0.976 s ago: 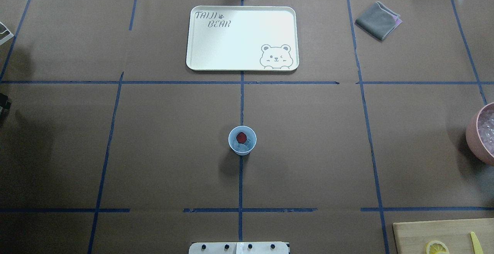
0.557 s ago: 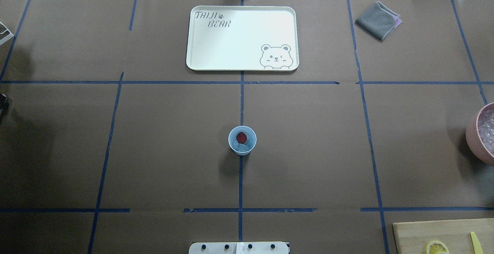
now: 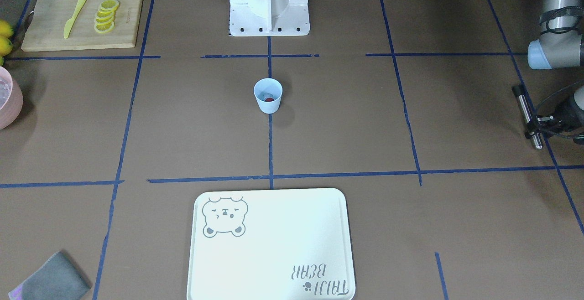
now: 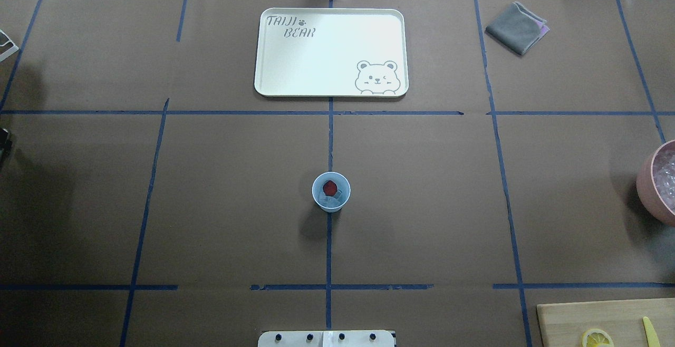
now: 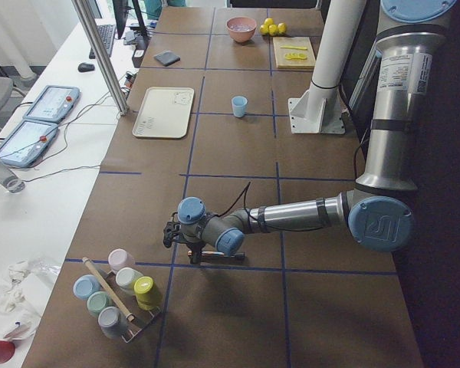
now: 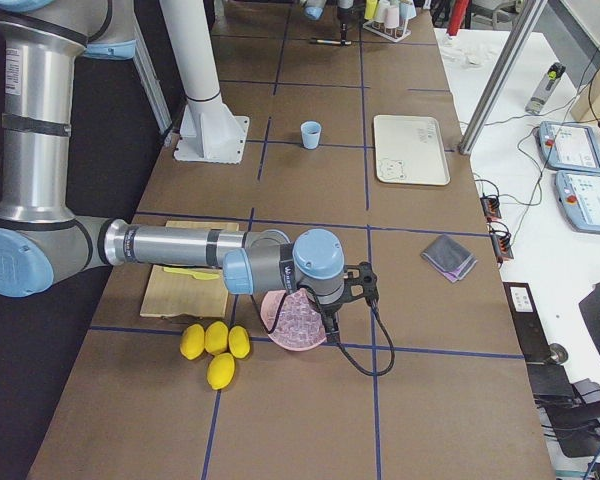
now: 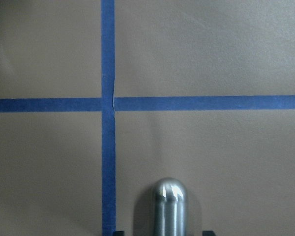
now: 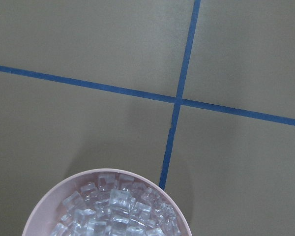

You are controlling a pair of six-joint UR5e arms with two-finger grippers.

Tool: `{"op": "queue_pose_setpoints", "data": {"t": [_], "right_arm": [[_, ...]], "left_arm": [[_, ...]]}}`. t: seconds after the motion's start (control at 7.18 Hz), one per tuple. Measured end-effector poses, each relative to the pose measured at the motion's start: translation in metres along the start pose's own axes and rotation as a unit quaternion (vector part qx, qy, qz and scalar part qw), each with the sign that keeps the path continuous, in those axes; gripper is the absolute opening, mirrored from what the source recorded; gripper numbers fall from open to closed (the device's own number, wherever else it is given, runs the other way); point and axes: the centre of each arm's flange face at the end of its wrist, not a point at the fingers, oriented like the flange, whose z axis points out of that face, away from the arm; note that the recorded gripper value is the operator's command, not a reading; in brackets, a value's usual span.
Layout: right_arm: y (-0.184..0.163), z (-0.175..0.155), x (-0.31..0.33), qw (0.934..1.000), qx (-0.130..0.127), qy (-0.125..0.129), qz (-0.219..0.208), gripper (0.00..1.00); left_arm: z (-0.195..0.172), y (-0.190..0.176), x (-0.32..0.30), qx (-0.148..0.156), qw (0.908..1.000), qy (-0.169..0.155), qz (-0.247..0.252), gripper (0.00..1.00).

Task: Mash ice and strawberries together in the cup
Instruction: 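Lower the left gripper onto the steel muddler and grasp it, then lift the steel muddler upright with the left gripper toward the cup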

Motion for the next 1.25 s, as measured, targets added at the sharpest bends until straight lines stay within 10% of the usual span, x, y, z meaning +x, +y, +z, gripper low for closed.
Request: {"op": "queue_pose_setpoints", "data": {"t": [0.42,1.25], "right_arm": [[-0.001,0.000,0.000,1.0000,0.000,0.000,0.000,0.99],[0.000,0.001,0.001,1.0000,-0.002,0.000,0.002,0.99]], "left_arm": [[-0.002,-0.002,0.003,0.002,1.0000,0.002,0.002,0.00],[-0.084,-0.034,0.049,0.055,0.9957,0.068,0.030,0.00]]}}
